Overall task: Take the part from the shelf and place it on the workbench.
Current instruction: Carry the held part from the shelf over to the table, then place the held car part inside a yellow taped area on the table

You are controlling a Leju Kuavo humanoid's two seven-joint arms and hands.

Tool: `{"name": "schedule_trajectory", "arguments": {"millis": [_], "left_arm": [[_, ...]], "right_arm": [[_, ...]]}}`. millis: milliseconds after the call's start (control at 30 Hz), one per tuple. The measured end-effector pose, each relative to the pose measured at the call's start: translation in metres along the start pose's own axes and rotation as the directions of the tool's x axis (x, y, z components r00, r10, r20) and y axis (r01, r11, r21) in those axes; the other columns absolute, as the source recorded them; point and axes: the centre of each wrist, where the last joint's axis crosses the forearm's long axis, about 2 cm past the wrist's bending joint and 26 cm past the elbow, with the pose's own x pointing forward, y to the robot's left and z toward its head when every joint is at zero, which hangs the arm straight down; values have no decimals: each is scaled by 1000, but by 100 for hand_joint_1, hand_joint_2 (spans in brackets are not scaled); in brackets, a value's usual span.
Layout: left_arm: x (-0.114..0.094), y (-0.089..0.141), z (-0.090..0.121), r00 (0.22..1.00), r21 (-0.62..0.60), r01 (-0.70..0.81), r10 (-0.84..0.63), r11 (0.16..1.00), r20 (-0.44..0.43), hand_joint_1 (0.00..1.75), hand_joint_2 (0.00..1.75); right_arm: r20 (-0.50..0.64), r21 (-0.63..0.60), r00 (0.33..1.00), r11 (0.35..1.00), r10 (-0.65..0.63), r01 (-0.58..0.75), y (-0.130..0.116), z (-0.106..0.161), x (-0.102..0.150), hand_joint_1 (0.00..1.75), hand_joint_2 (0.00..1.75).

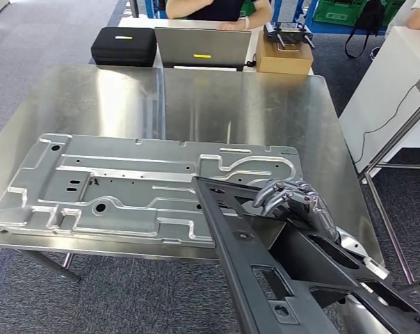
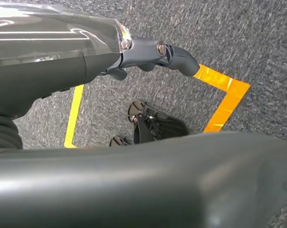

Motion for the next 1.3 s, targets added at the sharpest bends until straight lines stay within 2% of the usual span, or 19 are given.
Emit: {"name": "schedule_trajectory", "arguments": {"millis": [167, 267, 567, 767, 900, 1300], "left_arm": [[0, 0, 0, 1000, -4, 5, -5, 1000, -1, 0, 175], [1, -1, 0, 1000, -19, 28, -28, 999, -6, 0, 175], [5, -5, -2, 994, -72, 110, -111, 991, -12, 0, 175], [6, -8, -2, 987, -96, 155, -158, 983, -24, 0, 175], [6, -9, -3, 986, -100, 161, -164, 982, -23, 0, 175], [2, -12, -2, 985, -103, 162, -168, 981, -44, 0, 175]], "right_arm": [[-6, 2, 1000, 1000, 1, -1, 0, -2, -1, 175, 175], [-38, 2, 999, 1000, 30, -30, -8, -12, -7, 175, 175], [-232, -19, 961, 987, 151, -159, -62, -81, -61, 175, 175], [-382, -24, 900, 972, 209, -235, -105, -108, -97, 175, 175], [-425, -24, 882, 972, 202, -234, -114, -112, -108, 175, 175], [-464, -58, 869, 973, 173, -224, -115, -98, -119, 175, 175]]}}
